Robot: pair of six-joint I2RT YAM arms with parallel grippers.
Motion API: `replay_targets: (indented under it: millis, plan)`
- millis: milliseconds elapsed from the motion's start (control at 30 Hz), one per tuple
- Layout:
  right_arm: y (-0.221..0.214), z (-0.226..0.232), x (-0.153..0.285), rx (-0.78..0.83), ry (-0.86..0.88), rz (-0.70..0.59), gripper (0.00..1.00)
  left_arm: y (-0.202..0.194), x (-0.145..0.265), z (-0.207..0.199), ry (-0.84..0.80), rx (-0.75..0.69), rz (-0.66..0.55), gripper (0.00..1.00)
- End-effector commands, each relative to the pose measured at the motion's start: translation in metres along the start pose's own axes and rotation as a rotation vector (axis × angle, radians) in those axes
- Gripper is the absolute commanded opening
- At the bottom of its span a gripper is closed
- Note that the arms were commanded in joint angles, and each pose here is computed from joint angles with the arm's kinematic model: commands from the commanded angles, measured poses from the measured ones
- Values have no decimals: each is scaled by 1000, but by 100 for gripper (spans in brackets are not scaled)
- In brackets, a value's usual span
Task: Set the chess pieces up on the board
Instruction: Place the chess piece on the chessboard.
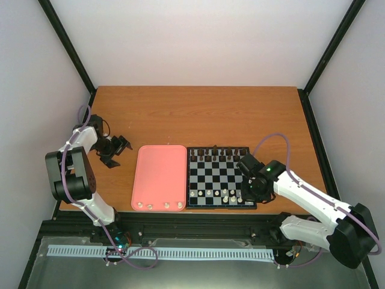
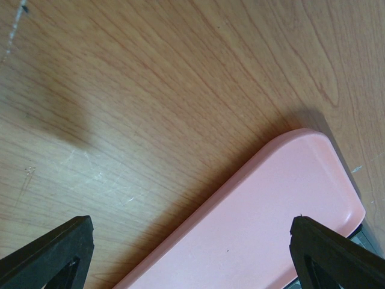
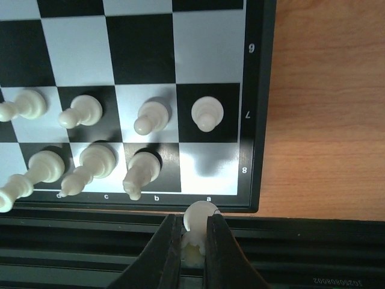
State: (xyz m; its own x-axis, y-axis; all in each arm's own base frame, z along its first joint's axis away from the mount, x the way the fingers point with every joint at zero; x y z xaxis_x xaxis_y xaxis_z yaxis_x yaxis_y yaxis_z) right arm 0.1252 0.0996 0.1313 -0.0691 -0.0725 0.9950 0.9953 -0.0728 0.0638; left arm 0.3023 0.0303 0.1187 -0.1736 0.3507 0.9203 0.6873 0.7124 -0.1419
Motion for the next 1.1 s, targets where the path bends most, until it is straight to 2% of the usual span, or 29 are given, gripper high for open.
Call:
replay_targets:
  millis: [0, 1067]
  plan:
    - [3, 4, -10, -24, 2, 20, 3, 3, 4, -8, -13, -18, -22, 100]
    - [9, -7, -34, -50, -88, 18, 9, 10, -6, -9, 7, -15, 3, 100]
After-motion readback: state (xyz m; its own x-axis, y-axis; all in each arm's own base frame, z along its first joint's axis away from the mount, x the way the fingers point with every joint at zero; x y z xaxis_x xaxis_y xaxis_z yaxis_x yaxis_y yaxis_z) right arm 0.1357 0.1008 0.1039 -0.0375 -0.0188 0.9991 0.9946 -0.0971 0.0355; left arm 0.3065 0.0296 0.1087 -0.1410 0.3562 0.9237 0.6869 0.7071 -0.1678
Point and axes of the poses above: each gripper's point midway between its finger pads, its own x axis back along the fingers, its own z axis along the line the jaws close on, y = z × x, the point moved 6 cm from there along x, back along the fingers, and after that the axes turned 1 degree about -x, right-handed, at the moved point
